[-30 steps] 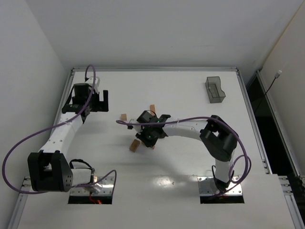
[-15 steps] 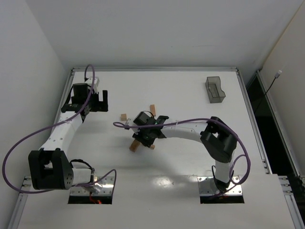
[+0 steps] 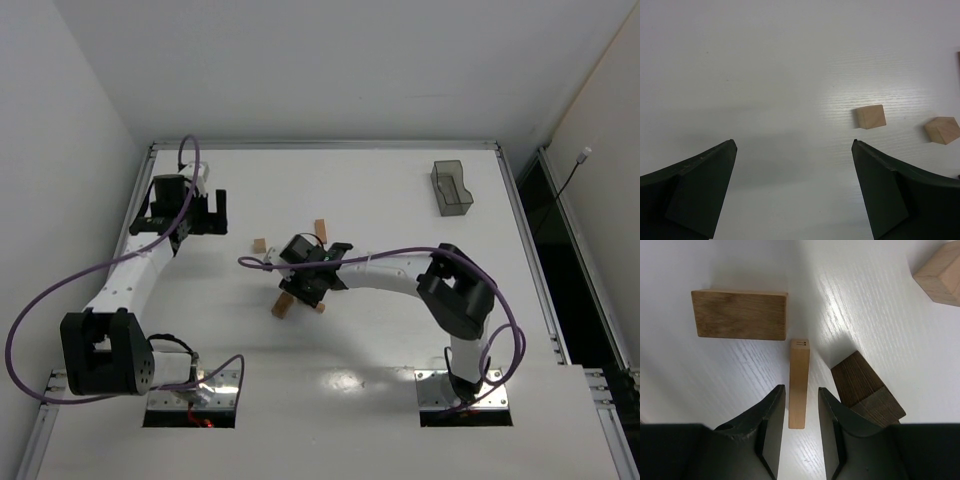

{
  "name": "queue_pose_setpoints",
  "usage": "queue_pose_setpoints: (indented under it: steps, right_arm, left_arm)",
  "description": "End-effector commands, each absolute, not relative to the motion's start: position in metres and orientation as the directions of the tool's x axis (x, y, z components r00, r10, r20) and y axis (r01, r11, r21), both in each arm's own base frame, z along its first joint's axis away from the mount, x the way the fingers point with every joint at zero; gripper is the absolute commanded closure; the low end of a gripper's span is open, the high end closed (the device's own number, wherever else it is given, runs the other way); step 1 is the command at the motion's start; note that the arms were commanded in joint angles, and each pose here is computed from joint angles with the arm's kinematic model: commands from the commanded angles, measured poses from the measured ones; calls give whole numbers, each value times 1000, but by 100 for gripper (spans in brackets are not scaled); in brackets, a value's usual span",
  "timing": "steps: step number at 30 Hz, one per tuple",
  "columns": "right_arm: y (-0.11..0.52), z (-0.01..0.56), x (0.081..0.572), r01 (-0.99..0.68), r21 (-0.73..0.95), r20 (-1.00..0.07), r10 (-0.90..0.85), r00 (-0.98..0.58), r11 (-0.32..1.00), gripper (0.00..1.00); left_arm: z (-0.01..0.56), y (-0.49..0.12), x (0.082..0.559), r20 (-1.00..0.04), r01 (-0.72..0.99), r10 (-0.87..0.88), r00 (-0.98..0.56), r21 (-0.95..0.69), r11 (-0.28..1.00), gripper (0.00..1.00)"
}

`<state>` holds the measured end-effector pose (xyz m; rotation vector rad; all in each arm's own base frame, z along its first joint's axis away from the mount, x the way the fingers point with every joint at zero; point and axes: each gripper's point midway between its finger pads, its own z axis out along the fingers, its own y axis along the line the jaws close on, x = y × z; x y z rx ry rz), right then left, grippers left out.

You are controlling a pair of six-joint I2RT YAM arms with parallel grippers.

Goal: Build the wood block tower

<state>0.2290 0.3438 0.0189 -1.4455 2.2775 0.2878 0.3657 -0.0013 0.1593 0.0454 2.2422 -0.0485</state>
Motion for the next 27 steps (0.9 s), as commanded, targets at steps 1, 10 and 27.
queue_pose_setpoints:
  steps: [1,10,27]
  right_arm:
    - [350,15,229,-903,-41,-465,-808,-361,427,70]
    - [342,-5,222,-910,-7,-410,-831,-375,414,78]
    - [385,167,295,-906,40,-751,-586,-306,422,100]
  left_arm:
    - [167,2,374,-803,52,17,-596,-18,998,0]
    - [163,5,374,-797,43,11,-604,-19,999,0]
    - [156,-4,365,-786,73,1,-619,-56,996,0]
